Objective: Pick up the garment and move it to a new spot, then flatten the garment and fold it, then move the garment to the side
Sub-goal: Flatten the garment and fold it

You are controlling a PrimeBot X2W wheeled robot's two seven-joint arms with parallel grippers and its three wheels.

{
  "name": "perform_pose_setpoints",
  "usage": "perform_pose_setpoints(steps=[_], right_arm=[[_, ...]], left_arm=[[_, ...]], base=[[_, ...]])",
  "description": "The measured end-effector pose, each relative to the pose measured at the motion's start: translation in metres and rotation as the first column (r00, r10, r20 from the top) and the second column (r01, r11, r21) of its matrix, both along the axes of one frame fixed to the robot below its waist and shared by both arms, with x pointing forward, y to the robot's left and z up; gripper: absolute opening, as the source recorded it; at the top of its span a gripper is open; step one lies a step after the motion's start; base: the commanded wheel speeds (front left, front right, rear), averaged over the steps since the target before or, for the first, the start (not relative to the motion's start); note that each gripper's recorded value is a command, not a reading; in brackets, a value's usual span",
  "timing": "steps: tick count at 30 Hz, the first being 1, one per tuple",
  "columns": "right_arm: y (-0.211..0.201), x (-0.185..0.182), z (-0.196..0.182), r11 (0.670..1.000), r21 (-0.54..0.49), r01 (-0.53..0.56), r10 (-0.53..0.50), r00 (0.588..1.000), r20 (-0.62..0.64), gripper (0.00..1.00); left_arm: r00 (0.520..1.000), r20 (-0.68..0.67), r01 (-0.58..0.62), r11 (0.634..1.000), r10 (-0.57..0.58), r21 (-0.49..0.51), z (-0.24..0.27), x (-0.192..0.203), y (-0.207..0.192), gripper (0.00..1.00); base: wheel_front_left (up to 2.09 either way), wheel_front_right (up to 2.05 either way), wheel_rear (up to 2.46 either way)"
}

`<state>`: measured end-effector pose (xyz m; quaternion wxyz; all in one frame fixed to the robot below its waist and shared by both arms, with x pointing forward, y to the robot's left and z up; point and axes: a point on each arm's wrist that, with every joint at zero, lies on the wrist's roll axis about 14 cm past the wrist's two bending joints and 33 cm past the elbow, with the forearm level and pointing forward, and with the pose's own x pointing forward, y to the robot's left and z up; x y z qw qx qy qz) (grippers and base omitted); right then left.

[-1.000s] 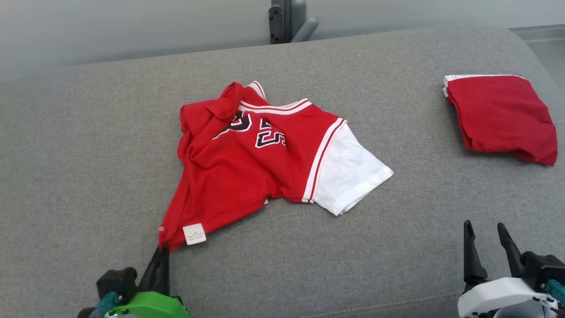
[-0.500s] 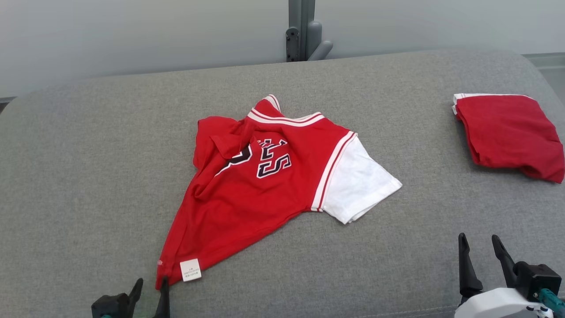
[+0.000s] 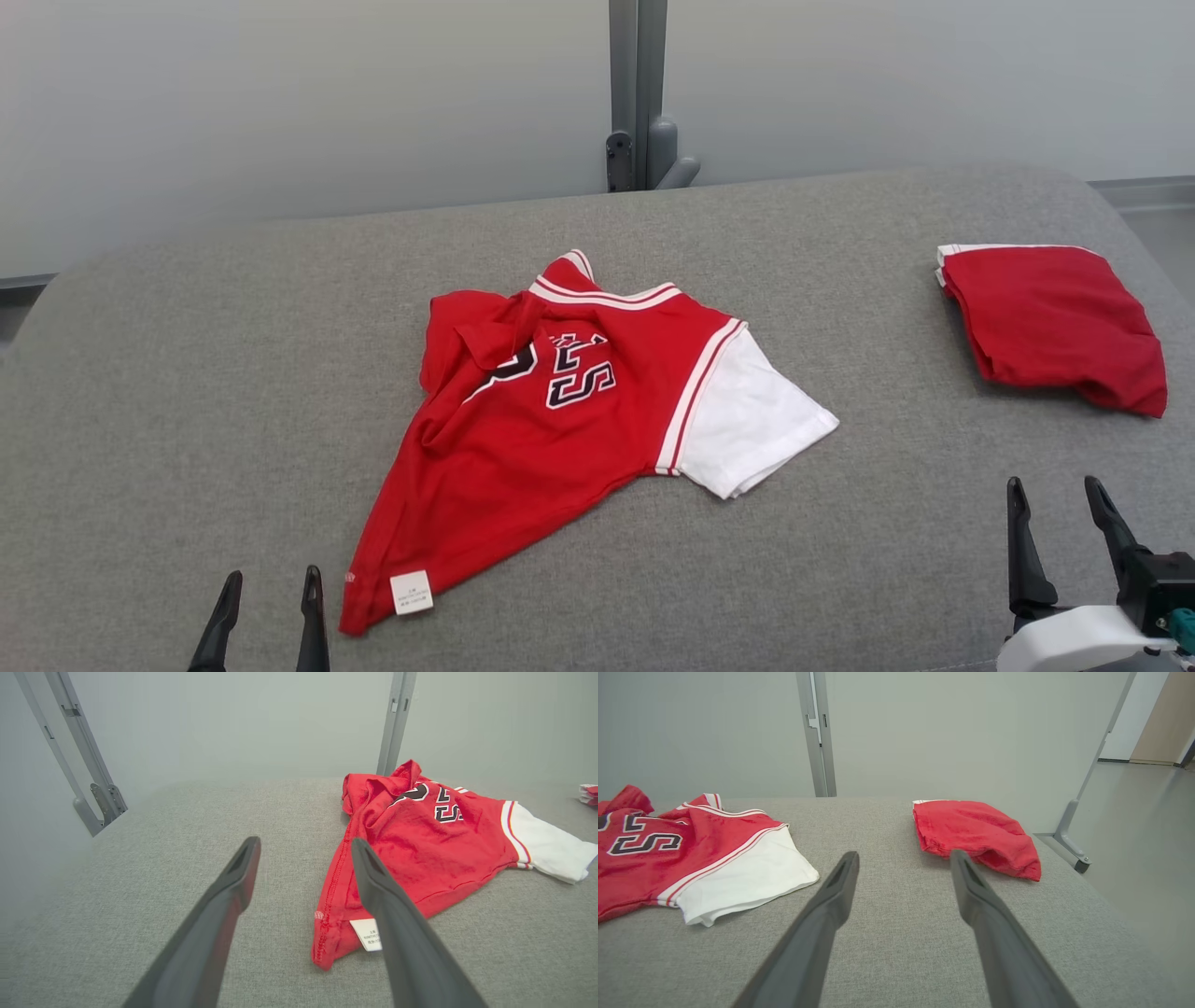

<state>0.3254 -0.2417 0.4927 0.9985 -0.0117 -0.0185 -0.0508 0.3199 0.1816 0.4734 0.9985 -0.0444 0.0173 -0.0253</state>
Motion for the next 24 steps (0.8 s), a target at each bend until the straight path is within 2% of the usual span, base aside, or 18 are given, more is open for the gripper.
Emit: perform_pose_setpoints(steps=[7,16,24], right_arm=[[0.001,-0.005,0.011,1.000,-0.013,-0.002,0.002,0.999,0.035,1.00],[0.027,0.000,0.006,0.997,-0.007,-0.071,0.071,0.997,0.022,1.00],[0.033,0.003,0.002,0.996,0.000,-0.088,0.088,0.996,0.010,1.00]], left_arm=[[0.999,0.001,0.032,0.999,-0.032,0.007,-0.002,-0.014,-0.004,1.00],[1.000,-0.008,0.012,1.000,-0.012,-0.022,-0.006,-0.012,-0.001,1.00],[1.000,-0.011,0.007,1.000,-0.008,-0.026,-0.008,-0.008,0.000,1.00]], base=[[0.00,0.00,0.00],[0.00,0.00,0.00],[0.00,0.00,0.00]])
